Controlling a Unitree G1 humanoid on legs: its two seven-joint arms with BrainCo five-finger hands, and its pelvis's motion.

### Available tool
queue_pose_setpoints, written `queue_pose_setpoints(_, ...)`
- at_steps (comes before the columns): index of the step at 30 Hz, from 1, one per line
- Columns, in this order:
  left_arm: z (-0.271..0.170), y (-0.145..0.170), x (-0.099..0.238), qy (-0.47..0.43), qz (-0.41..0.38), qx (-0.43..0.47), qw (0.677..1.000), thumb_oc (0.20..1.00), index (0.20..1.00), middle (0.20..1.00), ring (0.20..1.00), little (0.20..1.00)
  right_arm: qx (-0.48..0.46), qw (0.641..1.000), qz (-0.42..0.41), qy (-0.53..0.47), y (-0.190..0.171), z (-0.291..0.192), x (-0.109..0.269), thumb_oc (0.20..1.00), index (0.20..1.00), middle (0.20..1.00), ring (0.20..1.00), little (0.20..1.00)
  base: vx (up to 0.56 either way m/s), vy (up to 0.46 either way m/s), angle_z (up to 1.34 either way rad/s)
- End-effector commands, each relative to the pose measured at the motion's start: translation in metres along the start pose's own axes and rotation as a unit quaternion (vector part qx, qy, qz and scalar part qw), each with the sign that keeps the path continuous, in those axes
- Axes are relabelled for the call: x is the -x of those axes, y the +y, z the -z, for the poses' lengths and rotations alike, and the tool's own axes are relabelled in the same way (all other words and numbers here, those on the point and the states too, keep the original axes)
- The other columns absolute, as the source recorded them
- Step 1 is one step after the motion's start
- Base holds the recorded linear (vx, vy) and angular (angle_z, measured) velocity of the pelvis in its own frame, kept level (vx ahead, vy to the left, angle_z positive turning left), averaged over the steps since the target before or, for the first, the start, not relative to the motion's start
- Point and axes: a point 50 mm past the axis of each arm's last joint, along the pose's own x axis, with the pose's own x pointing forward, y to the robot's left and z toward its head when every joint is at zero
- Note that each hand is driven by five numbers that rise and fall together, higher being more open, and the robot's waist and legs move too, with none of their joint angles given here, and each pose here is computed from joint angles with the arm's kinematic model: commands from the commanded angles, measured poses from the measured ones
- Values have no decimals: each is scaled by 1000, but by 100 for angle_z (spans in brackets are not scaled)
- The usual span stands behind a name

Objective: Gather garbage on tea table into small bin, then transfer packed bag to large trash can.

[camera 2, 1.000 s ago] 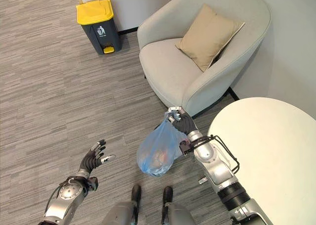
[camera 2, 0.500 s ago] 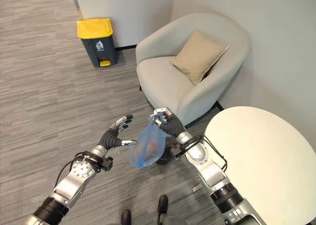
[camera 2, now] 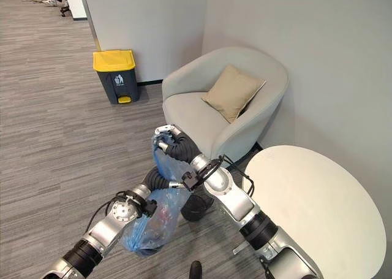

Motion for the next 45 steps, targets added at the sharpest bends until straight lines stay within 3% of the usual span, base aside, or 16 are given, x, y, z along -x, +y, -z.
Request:
queue_pose_setpoints(1, 1, -1, -5, -2, 3, -34, 999, 1000, 1000, 1000, 1000, 1000, -29, 989, 8, -147, -3, -61, -28, 200, 200, 200, 200, 200, 0, 0, 0)
queue_pose_setpoints(15, -14, -2, -31, -10, -54, -55, 997, 1000, 1000, 1000, 1000, 1000, -127, 966, -86, -206, 49, -92, -42, 200, 200, 200, 200, 200, 0, 1, 0)
queue_pose_setpoints(16, -17, -2, -34, -17, -57, -57, 997, 878, 878, 878, 878, 878, -136, 966, -90, -202, 51, -91, -42, 200, 200, 200, 200, 200, 6, 12, -8)
queue_pose_setpoints(17, -23, -1, -37, -27, -60, -59, 996, 200, 200, 200, 200, 200, -144, 965, -96, -199, 54, -89, -42, 200, 200, 200, 200, 200, 24, 21, -7)
queue_pose_setpoints(29, -48, 19, -35, -88, -106, -15, 990, 200, 200, 200, 200, 200, -119, 974, -103, -166, 52, -72, -34, 200, 200, 200, 200, 200, 2, 1, 0)
queue_pose_setpoints(31, -47, 27, -25, -96, -126, 11, 987, 200, 200, 200, 200, 200, -41, 984, -88, -148, 42, -61, -27, 395, 395, 395, 395, 395, 0, 0, 0)
queue_pose_setpoints(32, -47, 27, -25, -96, -125, 12, 987, 200, 200, 200, 200, 200, -41, 984, -88, -148, 42, -61, -27, 733, 733, 733, 733, 733, 0, 0, 0)
queue_pose_setpoints(33, -45, 32, -19, -97, -141, 35, 985, 200, 200, 200, 200, 200, 4, 988, -76, -134, 35, -54, -22, 1000, 1000, 1000, 1000, 1000, 0, 0, 0)
queue_pose_setpoints(45, 0, 65, 33, -28, -229, 71, 970, 200, 200, 200, 200, 200, 183, 981, 42, -49, -15, -18, 24, 1000, 1000, 1000, 1000, 1000, 0, 0, 0)
